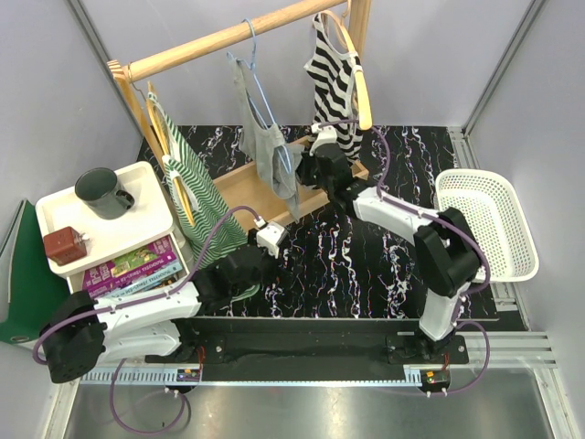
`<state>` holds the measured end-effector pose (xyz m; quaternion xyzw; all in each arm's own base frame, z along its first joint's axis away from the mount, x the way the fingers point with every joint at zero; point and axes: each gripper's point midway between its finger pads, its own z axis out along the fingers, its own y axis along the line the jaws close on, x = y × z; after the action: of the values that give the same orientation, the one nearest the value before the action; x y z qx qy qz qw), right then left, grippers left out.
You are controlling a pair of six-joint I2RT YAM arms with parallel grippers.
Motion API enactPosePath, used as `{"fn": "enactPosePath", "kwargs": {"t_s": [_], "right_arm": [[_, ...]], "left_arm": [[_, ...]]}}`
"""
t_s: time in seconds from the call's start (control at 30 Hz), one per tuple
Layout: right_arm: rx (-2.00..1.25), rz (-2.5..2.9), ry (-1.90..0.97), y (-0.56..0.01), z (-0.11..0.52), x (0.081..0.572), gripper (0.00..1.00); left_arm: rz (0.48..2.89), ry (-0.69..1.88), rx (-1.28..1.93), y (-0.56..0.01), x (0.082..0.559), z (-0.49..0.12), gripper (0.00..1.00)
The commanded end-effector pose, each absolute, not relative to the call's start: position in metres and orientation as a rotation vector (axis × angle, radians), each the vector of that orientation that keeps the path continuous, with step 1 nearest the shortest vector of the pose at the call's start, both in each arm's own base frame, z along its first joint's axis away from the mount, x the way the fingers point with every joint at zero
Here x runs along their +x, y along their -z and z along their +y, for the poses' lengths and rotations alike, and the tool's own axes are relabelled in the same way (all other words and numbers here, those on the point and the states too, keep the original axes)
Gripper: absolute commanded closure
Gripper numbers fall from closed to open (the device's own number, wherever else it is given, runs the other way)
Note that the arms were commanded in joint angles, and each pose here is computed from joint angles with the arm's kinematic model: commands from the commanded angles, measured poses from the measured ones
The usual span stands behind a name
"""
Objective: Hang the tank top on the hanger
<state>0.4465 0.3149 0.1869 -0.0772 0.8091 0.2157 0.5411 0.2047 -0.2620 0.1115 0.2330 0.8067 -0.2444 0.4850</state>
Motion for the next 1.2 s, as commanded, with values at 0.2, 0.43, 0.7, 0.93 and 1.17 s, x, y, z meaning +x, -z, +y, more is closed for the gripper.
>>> {"fn": "enactPosePath", "kwargs": {"t_s": [0.2,0.43,0.7,0.93,1.17], "right_arm": [[-0.108,1.710,-0.603,-0.237,0.356,0.508,1.00],[-0.132,1.785,-0.597,-0.201,0.366,0.514,0.95],[-0.209,1.841,-0.616,-0.179,0.358,0.486,0.01],[-0.202,1.889,-0.569,-0.160,0.333,0.460,0.00],[-0.207,1.901,-0.591,-0.150,0.312,0.425,0.00]], "left_arm": [[1.918,0.563,0.515,-0.125,0.211,-0.254,0.01],[1.925,0.555,0.507,-0.124,0.211,-0.252,0.01],[1.926,0.552,0.508,-0.124,0.211,-0.251,0.01],[1.923,0.547,0.504,-0.125,0.211,-0.250,0.01],[1.899,0.545,0.462,-0.132,0.213,-0.244,0.01]]}}
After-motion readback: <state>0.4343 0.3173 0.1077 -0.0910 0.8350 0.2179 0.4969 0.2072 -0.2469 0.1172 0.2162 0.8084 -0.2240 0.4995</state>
